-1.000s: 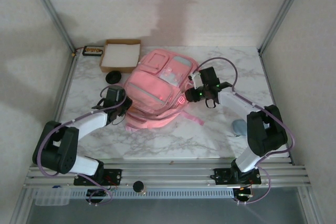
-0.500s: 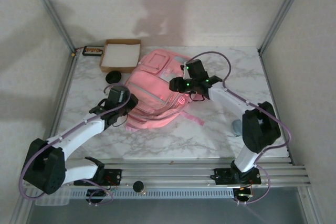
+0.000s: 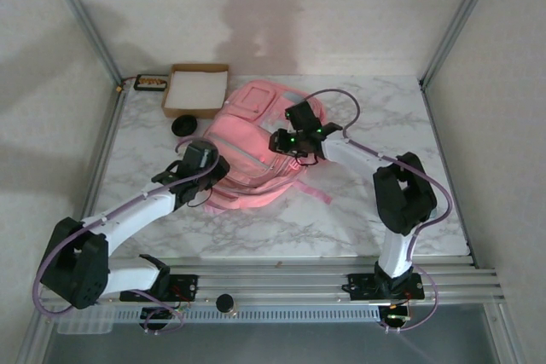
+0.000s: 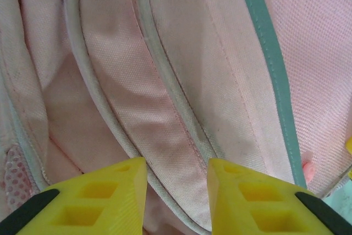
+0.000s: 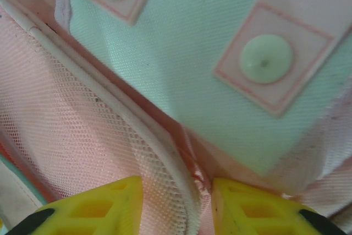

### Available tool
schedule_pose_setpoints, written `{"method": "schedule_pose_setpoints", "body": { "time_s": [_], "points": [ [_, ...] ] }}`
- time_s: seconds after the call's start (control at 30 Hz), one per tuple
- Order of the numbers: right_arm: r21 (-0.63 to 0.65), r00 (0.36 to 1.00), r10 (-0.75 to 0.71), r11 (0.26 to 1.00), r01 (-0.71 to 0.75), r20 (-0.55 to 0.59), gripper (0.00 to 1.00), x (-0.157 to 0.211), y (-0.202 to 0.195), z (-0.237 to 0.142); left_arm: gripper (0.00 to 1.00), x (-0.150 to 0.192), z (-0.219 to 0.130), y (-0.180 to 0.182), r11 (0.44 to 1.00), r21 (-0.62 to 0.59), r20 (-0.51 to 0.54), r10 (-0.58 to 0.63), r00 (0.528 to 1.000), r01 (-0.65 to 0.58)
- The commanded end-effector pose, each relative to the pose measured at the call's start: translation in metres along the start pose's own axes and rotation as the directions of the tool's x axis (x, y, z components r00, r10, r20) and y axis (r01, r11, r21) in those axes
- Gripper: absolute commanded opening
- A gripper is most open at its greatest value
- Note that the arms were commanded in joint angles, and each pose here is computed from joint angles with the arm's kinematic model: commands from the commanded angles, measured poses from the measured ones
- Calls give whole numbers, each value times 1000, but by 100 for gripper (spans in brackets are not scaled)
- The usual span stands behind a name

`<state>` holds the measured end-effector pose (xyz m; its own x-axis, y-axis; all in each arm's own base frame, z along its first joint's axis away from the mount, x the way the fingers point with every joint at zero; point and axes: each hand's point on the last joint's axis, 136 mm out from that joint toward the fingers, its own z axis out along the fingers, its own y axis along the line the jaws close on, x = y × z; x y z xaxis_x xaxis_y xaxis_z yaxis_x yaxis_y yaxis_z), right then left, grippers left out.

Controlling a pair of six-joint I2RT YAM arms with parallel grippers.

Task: Pack the student bag
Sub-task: Unzip the student bag at the center of the table.

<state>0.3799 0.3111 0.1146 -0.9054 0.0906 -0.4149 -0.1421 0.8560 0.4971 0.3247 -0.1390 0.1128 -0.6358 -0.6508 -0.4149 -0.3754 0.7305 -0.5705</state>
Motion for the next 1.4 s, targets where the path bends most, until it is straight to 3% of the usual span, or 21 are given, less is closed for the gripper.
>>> {"method": "schedule_pose_setpoints", "body": {
  "time_s": [0.0,0.1,0.23,0.3,0.5,0.7,0.83,0.97,1.1,1.37],
  "points": [
    [3,1000,8,1000,-8,-3,35,0,3,12,35,-4,-3,-15,1000,20,16,-5,1000,5],
    [-19,1000,4,1000,-4,9,25,-7,10,11,36,-1,-8,-20,999,38,9,-12,1000,12],
    [-132,999,23,991,-19,30,4,-14,35,-3,41,15,-18,-35,991,103,-37,-80,996,84],
    [-205,999,44,978,-39,20,0,-13,48,-12,44,22,-27,-45,980,153,-44,-125,991,130],
    [-386,988,150,914,-124,37,0,-20,82,-49,52,47,-42,-73,933,242,-99,-250,963,266],
    [-537,962,274,811,-233,-4,0,-14,100,-74,52,65,-49,-89,876,276,-123,-377,918,396],
    [-552,963,271,804,-223,6,0,-9,112,-80,49,72,-47,-102,862,281,-127,-403,907,422],
    [-554,962,272,801,-229,-5,0,-6,112,-77,46,82,-42,-92,882,203,-73,-420,905,426],
    [-556,960,279,796,-238,-11,0,-1,111,-75,41,76,-36,-78,889,135,3,-443,897,438],
    [-552,955,298,794,-255,-12,0,4,106,-68,39,56,-36,-88,884,115,76,-462,884,452]
  ]
}}
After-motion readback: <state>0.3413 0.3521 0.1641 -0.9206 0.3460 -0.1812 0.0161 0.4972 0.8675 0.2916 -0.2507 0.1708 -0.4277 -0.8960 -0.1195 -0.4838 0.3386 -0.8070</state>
